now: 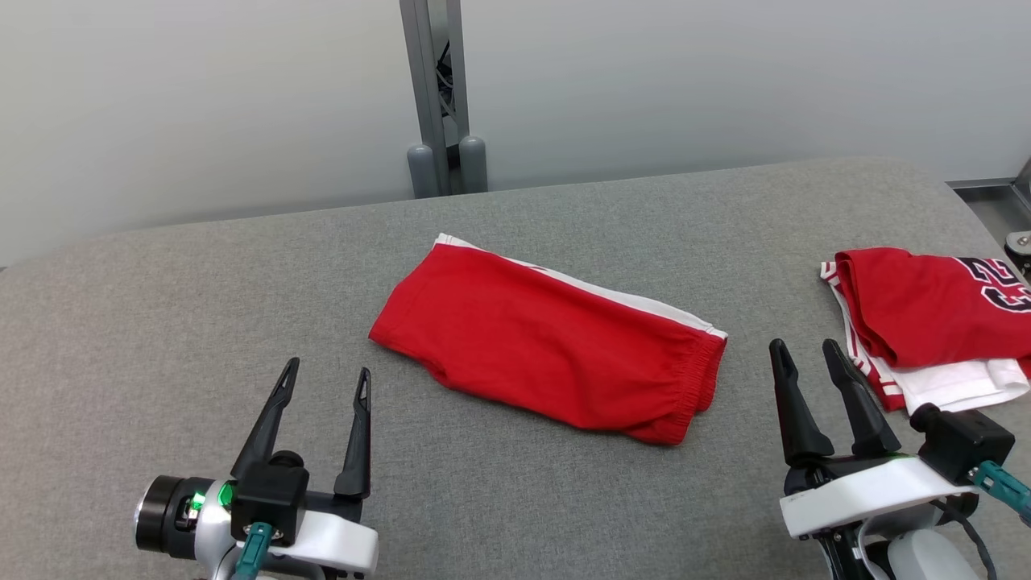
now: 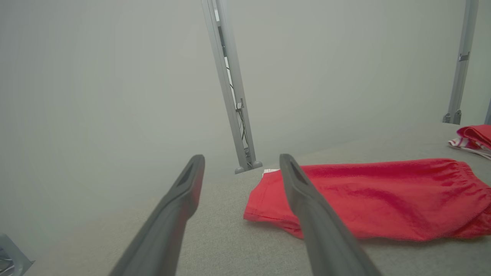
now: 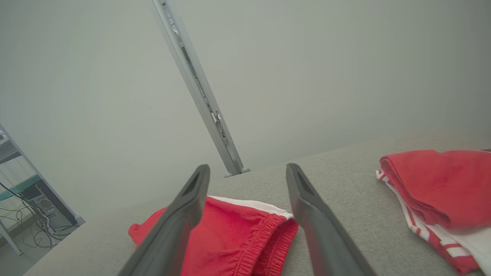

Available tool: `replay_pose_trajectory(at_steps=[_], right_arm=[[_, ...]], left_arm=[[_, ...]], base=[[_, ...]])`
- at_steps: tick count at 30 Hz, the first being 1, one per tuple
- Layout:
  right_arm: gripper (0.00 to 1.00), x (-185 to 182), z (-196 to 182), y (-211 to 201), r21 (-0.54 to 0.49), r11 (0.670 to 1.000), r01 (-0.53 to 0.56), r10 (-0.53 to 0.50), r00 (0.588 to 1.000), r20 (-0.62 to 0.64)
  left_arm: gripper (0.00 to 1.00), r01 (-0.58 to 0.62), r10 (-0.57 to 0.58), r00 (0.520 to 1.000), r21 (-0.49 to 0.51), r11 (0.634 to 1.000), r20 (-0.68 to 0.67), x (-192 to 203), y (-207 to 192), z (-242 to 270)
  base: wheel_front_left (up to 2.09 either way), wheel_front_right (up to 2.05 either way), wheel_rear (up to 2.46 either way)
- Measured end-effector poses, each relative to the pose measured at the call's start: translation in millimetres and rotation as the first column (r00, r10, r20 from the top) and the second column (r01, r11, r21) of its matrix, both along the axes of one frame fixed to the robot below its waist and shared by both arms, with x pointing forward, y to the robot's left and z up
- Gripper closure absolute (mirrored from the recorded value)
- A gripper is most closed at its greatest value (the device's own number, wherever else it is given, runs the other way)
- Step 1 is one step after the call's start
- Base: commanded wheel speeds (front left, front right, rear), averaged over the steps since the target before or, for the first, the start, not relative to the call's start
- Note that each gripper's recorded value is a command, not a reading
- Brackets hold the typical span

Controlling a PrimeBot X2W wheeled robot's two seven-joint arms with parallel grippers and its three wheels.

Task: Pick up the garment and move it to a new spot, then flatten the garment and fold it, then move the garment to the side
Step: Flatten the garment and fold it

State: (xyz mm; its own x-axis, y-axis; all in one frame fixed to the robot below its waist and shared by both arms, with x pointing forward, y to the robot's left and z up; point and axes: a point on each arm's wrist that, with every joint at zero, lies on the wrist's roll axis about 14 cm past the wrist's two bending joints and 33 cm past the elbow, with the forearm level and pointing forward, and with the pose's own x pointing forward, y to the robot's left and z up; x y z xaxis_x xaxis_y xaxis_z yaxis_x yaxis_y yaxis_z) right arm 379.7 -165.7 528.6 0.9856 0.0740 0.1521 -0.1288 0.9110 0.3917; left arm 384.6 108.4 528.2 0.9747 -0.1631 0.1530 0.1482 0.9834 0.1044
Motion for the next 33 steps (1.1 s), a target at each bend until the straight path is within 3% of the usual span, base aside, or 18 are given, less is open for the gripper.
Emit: replay_pose_trajectory(at_steps=[5, 14, 22, 24, 33], right_arm=[[0.00, 0.9, -6.4, 2.9, 0.007, 1.000, -0.007, 0.007, 1.000, -0.021], [0.00, 22.5, -55.2, 14.5, -0.016, 0.999, -0.048, 0.044, 0.982, -0.184], [0.00, 44.8, -106.4, 23.6, -0.020, 0.998, -0.066, 0.054, 0.933, -0.355], [0.00, 48.1, -126.2, 25.2, -0.032, 0.997, -0.076, 0.055, 0.905, -0.422], [0.00, 56.2, -145.0, 44.3, 0.012, 0.994, -0.110, 0.102, 0.867, -0.487]], left_arm=[[0.00, 0.002, -0.002, 1.000, 0.004, 1.000, -0.006, 0.8, 1.4, -2.0], [0.00, 0.025, -0.024, 0.999, 0.021, 0.999, -0.049, 9.8, 1.3, -17.8], [0.00, 0.025, -0.019, 0.995, 0.062, 0.998, -0.095, 20.6, 8.1, -37.0], [0.00, 0.015, -0.007, 0.994, 0.073, 0.997, -0.107, 23.1, 14.0, -41.9], [0.00, -0.002, 0.012, 0.993, 0.085, 0.996, -0.116, 29.6, 20.9, -47.1]], base=[[0.00, 0.00, 0.00], [0.00, 0.00, 0.00], [0.00, 0.00, 0.00], [0.00, 0.00, 0.00], [0.00, 0.00, 0.00]])
